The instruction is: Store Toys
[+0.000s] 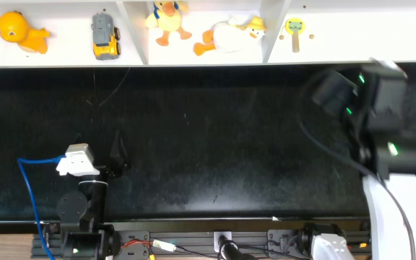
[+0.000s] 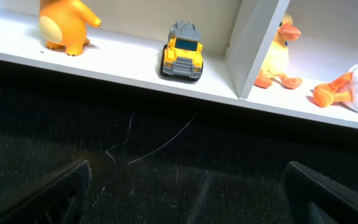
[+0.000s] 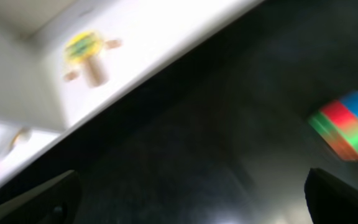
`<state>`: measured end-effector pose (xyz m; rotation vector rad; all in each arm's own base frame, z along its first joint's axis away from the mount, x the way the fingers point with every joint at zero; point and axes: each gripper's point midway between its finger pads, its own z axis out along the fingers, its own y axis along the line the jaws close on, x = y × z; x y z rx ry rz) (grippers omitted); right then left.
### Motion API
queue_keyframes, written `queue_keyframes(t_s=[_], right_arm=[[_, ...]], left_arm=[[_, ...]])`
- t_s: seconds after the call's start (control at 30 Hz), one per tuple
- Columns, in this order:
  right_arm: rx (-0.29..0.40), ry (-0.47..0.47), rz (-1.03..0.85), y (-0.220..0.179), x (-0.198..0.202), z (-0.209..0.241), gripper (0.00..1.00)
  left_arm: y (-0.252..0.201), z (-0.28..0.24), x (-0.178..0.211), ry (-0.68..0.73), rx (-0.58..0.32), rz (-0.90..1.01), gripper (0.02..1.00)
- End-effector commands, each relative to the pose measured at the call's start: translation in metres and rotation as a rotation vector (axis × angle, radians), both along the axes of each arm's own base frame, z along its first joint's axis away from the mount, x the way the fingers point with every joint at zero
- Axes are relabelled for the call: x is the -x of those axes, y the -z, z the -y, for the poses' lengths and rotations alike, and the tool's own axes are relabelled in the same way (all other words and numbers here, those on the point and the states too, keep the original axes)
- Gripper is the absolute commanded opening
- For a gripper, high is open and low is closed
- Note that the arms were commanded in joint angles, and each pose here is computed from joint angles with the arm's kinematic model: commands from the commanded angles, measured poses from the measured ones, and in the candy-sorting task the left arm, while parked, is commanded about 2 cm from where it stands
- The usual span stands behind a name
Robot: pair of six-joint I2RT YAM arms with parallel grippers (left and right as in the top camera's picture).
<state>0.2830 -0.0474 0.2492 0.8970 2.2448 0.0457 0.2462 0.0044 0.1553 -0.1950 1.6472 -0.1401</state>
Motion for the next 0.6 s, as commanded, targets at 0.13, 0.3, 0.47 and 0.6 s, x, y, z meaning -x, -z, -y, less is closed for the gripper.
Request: queue_keyframes(t_s=[0.13, 0.3, 0.47, 0.6], right_arm=[[-0.137, 0.335, 0.122, -0.023, 0.043, 0.026, 0.998], [-0.057, 0.43, 0.115, -0.024, 0.057, 0.046, 0.998], [-0.112, 0.654, -0.034, 0.014, 0.064, 0.083, 0.998], [-0.223, 0.776, -0.183, 0.056, 0.064, 0.111, 0.996]], left_arm=[[-0.001, 0.004, 0.0, 0.018, 0.025, 0.007, 0.996], [-0.001, 0.004, 0.0, 0.018, 0.025, 0.008, 0.998], [-0.001, 0.004, 0.0, 0.018, 0.025, 0.008, 0.998], [-0.001, 0.004, 0.0, 0.018, 0.025, 0.008, 0.998]])
